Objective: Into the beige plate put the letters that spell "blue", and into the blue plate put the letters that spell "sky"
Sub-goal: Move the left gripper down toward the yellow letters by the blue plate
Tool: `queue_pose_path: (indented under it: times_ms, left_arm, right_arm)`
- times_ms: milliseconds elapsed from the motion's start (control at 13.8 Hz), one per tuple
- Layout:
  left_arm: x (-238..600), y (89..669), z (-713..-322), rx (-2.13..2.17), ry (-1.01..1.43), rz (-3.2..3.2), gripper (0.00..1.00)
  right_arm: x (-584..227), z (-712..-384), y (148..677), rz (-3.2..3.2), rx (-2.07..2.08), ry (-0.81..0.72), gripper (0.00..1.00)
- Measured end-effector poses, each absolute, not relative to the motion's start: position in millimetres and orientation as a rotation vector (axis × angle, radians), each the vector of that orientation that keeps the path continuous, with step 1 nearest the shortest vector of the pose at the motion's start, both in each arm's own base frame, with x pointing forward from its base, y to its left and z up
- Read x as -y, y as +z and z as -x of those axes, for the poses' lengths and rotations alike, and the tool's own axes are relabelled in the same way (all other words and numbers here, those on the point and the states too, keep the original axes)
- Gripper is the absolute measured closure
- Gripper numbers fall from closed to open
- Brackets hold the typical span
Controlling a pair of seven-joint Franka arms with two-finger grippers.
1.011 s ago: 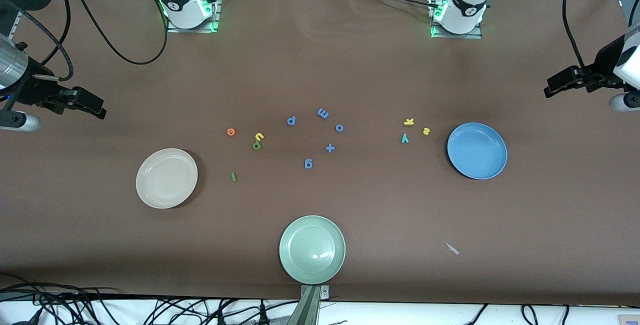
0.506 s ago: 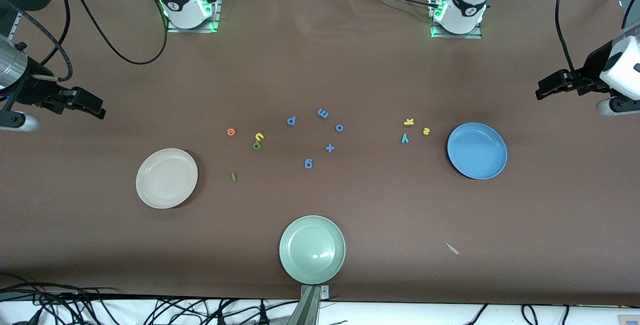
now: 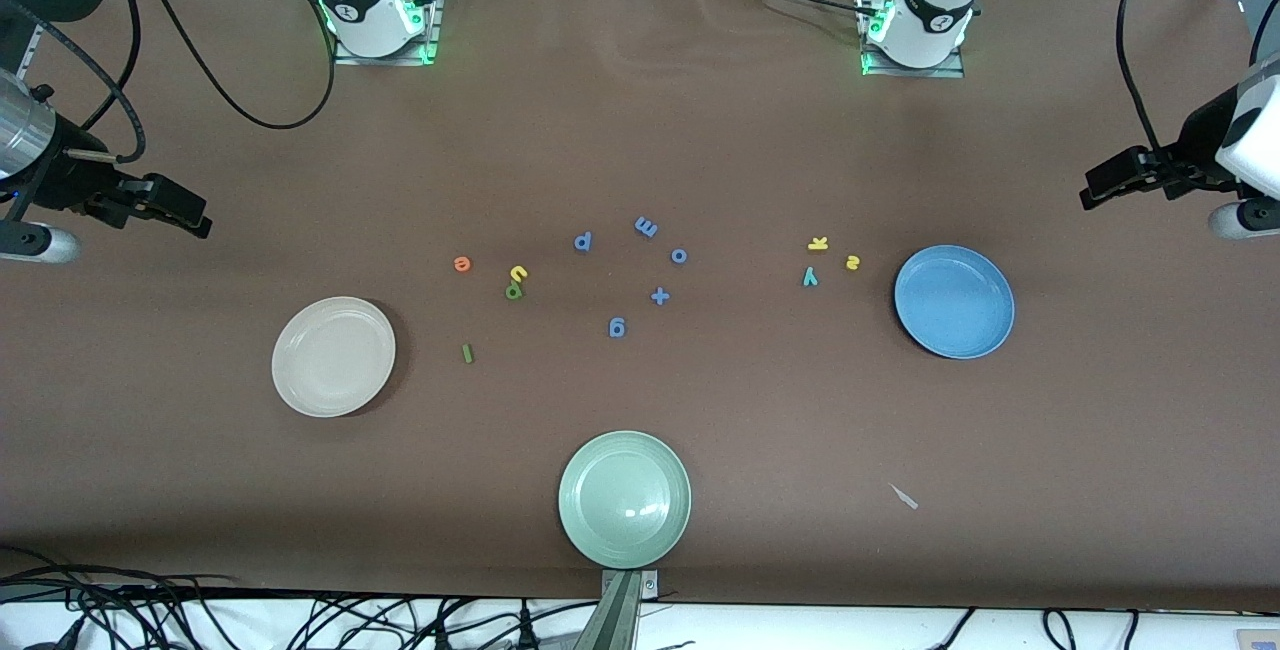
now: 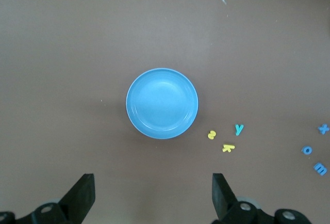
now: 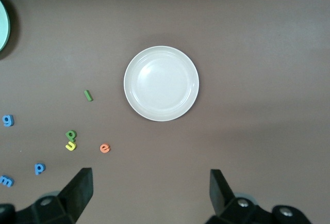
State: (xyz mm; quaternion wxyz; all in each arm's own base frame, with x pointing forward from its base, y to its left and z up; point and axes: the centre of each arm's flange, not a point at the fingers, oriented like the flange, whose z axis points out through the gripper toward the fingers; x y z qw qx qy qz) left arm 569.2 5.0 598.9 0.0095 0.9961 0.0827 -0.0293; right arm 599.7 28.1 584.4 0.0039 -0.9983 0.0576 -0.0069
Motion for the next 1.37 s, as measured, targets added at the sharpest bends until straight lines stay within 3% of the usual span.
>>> queue_pose_path:
  times_ms: [1372]
  left_arm:
    - [-4.8, 602.8, -573.0, -0.310, -0.076, -3.106, 0.00]
  right_arm:
    - [-30.2, -599.5, 584.3, 3.128, -0.175, -0.021, 0.00]
